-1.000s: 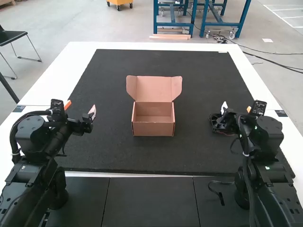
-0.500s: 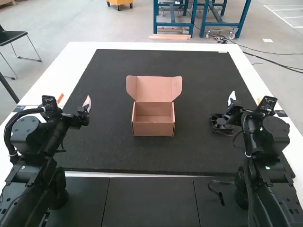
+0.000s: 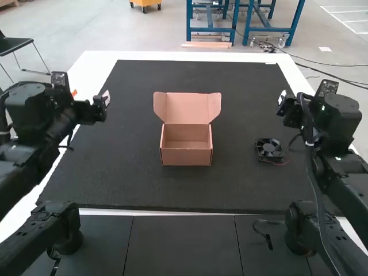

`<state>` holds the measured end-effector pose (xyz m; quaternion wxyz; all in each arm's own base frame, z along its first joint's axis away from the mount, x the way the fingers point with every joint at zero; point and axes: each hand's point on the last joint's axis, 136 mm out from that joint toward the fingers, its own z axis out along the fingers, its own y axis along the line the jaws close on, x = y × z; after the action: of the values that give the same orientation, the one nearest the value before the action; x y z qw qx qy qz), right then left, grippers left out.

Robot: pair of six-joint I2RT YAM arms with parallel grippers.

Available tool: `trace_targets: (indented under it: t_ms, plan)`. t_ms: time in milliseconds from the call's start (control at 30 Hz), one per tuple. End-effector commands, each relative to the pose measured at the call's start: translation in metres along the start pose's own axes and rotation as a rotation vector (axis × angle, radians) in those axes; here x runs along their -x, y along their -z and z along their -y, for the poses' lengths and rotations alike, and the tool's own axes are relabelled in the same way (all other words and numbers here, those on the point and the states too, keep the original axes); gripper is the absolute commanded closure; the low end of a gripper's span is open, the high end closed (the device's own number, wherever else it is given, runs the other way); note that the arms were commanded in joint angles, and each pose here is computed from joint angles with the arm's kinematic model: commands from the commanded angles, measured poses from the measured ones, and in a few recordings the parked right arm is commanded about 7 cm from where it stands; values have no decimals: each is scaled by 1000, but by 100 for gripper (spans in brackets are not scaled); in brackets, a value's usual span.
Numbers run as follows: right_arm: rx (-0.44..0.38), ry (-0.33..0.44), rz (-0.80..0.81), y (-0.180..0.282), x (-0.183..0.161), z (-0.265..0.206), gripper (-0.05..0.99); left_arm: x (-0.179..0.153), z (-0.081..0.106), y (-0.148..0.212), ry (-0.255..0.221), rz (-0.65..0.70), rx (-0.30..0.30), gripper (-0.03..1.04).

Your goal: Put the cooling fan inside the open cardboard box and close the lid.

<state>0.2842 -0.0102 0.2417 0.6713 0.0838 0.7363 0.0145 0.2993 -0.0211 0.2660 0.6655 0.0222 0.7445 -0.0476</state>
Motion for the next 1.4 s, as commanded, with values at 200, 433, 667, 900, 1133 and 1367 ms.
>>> trace_targets:
  t_ms: [200, 433, 667, 900, 1133, 1367]
  plan:
    - [-24, -10, -218, 5, -10, 1, 3, -35, -5, -36, -21, -300, 13, 4]
    - [69, 16, -320, 16, -14, -16, 3, -51, 32, -43, -25, -340, -154, 5]
    - [14, 35, -545, 3, -57, -6, 3, -51, 75, -38, -90, -375, -284, 4]
    - [-30, 78, -671, -11, -73, 5, 3, -51, 102, -24, -124, -418, -369, 4]
    - [-101, 241, -764, -40, -75, 42, 3, -39, 106, -18, -179, -425, -392, 4]
    - [-85, 277, -1002, -45, -109, 74, 3, -31, 104, -16, -220, -420, -397, 4]
